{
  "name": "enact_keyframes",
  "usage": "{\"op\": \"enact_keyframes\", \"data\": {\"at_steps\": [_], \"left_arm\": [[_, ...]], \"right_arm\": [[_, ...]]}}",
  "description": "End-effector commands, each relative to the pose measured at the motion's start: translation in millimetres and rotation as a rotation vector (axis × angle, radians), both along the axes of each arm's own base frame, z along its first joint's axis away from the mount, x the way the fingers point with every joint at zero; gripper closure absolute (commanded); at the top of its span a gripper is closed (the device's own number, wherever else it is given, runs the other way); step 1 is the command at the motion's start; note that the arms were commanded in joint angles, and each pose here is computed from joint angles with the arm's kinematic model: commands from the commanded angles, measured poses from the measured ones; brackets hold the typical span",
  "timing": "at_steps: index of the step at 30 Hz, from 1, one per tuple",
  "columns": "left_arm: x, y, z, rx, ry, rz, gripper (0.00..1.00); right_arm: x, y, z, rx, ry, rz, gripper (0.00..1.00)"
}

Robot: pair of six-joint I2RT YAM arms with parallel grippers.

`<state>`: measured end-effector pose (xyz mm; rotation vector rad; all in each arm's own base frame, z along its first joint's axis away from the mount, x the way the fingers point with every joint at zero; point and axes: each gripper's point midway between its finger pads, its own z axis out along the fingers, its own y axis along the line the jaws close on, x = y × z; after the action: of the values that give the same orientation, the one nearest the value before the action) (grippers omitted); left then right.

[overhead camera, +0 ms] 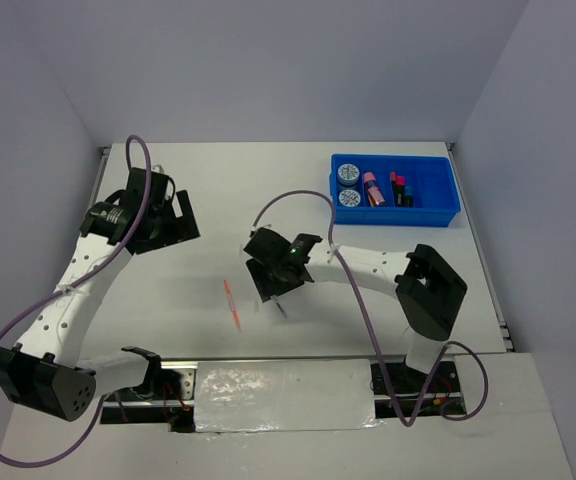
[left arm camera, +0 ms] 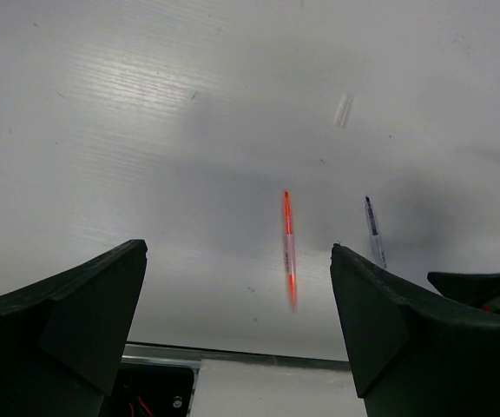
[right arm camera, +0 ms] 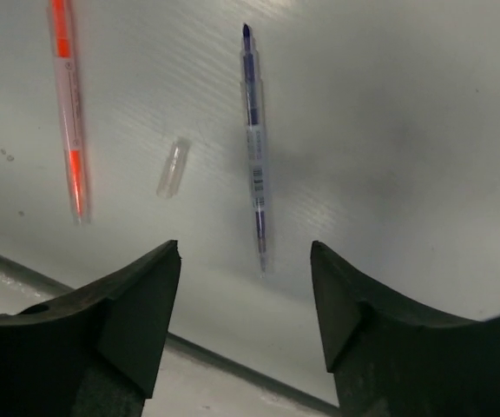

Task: Sort the stationery into containers
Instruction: Pick up the pen from the center of the board.

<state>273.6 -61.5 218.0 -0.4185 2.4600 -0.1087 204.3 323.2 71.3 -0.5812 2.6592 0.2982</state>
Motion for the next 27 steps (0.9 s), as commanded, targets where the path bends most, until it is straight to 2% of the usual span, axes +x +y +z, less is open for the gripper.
{"op": "enact_keyframes", "data": {"at_steps": [1, 11, 16, 20, 24, 27], "left_arm": [[-8.0, -5.0, -5.8, -0.016, 0.021, -0.075, 0.01], [-5.6, 1.2, 6.0, 0.013, -0.005, -0.095, 0.01], [-4.8, -0.5, 2.6, 0.004, 0.004, -0.109, 0.01], [-4.2, -2.0, -0.9, -0.005, 0.009, -0.11, 0.01], [-0.1, -4.9, -3.2, -0.017, 0.012, -0.115, 0.01], [8.5, -22.5, -8.3, -0.089, 0.024, -0.164, 0.01]], "right_arm": [[16.0, 26.8, 5.0, 0.048, -0.047, 0.048, 0.35], [20.2, 26.3, -46.5, -0.038, 0.023, 0.051, 0.48], [15.1, 16.7, -67.3, -0.05, 0.064, 0.038, 0.58], [6.1, 2.5, -89.4, -0.091, 0.113, 0.016, 0.99], [-0.5, -7.1, -91.1, -0.094, 0.128, -0.006, 1.0], [5.8, -12.0, -65.8, -0.066, 0.105, -0.047, 1.0]]}}
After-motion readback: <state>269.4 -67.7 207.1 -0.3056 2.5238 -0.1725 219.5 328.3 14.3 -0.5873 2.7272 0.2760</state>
